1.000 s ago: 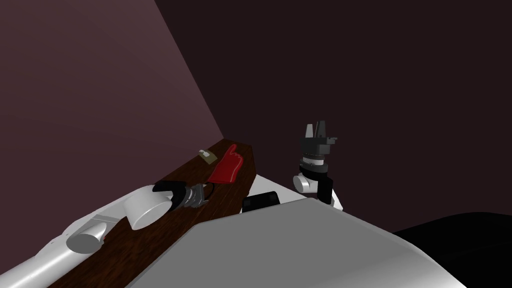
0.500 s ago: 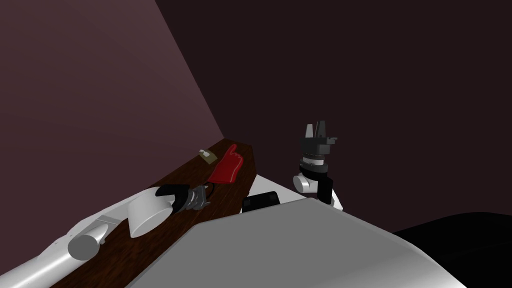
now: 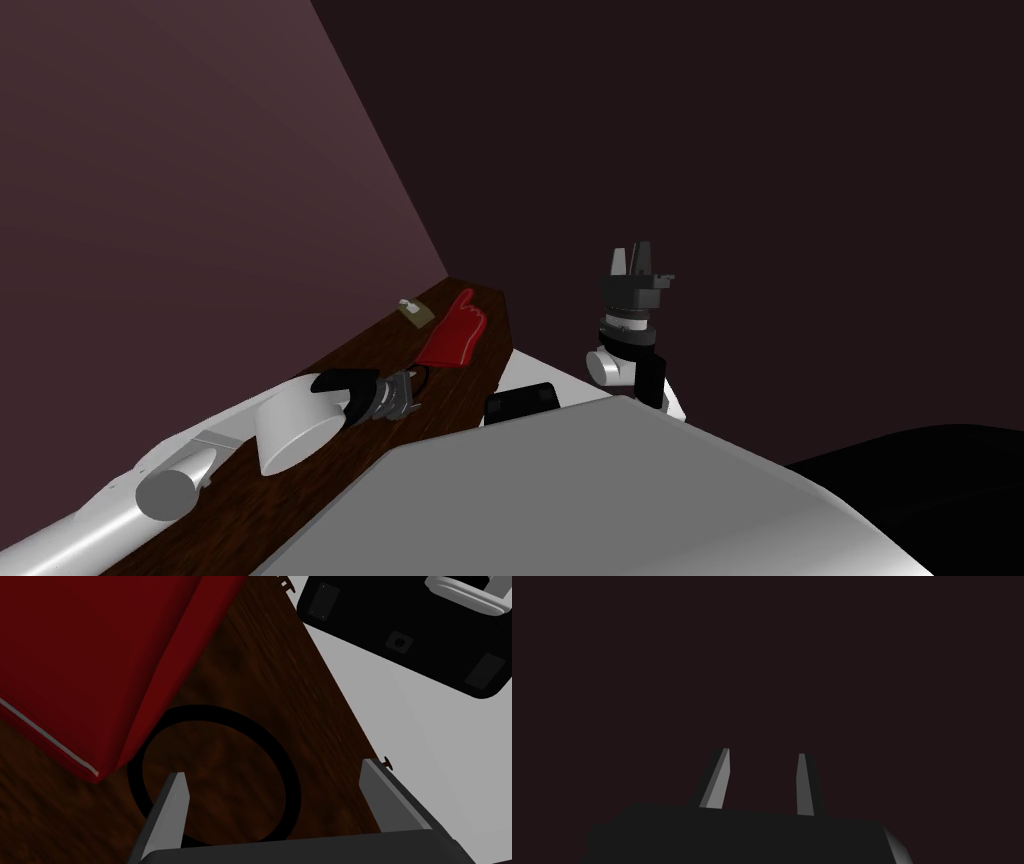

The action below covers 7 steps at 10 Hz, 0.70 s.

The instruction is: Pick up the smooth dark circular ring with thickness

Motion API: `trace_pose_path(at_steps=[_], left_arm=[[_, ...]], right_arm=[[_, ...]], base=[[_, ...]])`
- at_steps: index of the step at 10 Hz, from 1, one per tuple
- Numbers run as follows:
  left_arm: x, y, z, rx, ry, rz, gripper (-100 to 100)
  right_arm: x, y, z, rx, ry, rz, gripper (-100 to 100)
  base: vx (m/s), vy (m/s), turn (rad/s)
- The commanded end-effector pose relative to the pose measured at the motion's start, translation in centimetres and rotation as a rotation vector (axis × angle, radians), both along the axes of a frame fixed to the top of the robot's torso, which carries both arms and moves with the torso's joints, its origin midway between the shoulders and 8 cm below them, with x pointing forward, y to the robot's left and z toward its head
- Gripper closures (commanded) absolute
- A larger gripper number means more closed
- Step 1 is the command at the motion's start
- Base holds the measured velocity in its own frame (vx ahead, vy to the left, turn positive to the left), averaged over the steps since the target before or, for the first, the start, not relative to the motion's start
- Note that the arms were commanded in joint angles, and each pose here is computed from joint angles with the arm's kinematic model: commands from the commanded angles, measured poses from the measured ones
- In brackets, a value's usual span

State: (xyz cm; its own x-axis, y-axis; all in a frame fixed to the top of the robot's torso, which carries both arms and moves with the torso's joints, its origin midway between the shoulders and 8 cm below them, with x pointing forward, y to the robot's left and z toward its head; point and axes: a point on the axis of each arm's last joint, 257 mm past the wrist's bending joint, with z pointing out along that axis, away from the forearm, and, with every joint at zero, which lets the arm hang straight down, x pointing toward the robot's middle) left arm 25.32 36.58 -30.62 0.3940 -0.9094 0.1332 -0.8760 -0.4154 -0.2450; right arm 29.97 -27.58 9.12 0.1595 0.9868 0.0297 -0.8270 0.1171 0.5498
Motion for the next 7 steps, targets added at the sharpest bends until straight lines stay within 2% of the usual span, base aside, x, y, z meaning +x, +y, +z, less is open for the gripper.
trace_pose_path(at_steps=[1,7], left_arm=[[0.0,0.0,0.0,0.0,0.0,0.0,-100],[1.7,1.0,-1.6,0.005,-0.005,0.045,-100]], right_arm=[[0.0,0.0,0.0,0.0,0.0,0.0,0],[0.0,0.0,0.0,0.0,0.0,0.0,0]], base=[[0.0,0.0,0.0],[-0.038,0.004,-0.071]])
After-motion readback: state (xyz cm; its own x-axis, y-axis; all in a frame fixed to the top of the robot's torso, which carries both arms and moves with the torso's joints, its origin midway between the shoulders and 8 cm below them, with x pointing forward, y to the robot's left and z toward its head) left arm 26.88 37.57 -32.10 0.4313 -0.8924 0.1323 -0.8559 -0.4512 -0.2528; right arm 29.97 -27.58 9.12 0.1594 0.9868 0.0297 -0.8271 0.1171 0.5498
